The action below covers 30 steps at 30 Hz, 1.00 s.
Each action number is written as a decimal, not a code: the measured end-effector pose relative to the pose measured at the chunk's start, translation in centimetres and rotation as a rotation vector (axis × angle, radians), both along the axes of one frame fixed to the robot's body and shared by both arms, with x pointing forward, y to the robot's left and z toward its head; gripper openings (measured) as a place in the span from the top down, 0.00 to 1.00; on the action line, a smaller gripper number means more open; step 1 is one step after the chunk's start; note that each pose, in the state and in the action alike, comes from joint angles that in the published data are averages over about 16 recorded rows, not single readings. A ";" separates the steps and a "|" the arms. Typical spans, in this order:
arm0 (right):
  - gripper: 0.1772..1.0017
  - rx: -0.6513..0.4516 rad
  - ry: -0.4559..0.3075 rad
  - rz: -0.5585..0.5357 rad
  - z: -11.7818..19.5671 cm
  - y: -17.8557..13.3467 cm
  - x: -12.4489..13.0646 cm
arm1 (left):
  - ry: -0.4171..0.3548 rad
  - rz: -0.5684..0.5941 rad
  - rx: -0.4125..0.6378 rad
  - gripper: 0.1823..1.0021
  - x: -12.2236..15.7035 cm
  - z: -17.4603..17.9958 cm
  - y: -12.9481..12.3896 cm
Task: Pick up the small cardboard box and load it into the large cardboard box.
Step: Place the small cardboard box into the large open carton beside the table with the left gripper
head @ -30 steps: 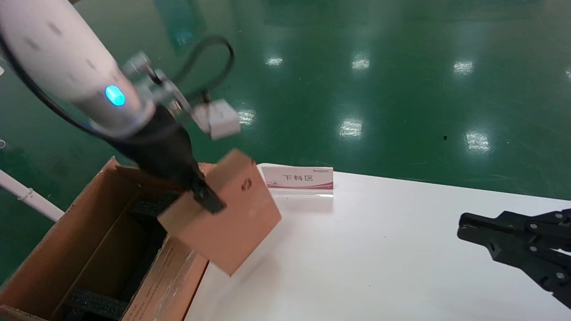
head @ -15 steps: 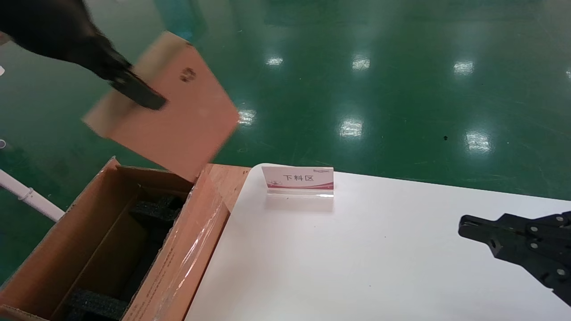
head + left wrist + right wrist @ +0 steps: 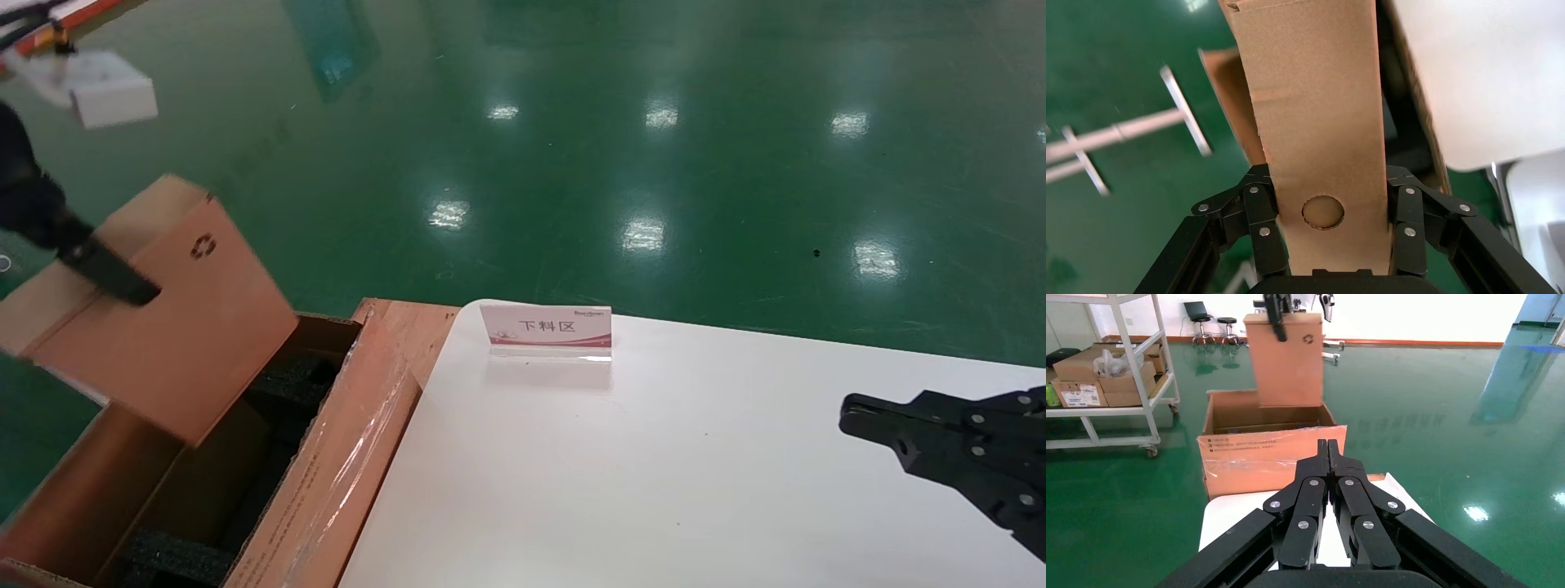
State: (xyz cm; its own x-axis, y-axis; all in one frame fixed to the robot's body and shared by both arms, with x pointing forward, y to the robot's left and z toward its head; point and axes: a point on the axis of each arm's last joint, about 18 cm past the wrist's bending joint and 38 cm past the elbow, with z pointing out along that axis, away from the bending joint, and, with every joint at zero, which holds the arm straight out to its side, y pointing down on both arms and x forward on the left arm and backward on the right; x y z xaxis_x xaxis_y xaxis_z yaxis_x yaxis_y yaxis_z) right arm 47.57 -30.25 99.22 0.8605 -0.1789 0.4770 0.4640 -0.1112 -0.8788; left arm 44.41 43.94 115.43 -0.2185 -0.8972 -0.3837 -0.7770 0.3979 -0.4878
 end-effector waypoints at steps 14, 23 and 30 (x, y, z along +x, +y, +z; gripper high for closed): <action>0.82 0.000 0.000 0.000 0.0 0.0 0.0 | 0.087 0.109 -0.118 0.72 -0.3 -5.1 4.1; 0.60 0.000 0.000 0.000 0.0 0.0 0.0 | 0.083 0.139 -0.144 0.72 0.2 -8.1 5.8; 0.40 0.000 0.000 0.000 0.0 0.0 0.0 | 0.077 0.165 -0.149 0.72 1.0 -10.8 6.7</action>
State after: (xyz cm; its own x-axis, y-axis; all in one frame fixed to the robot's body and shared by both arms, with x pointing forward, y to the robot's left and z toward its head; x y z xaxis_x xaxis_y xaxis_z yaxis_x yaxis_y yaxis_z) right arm 47.57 -30.25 99.22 0.8605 -0.1789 0.4770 0.4640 -0.1112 -0.8788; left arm 45.44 50.67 104.63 -0.0875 -0.9687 -0.2324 -0.8627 0.1903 -0.4685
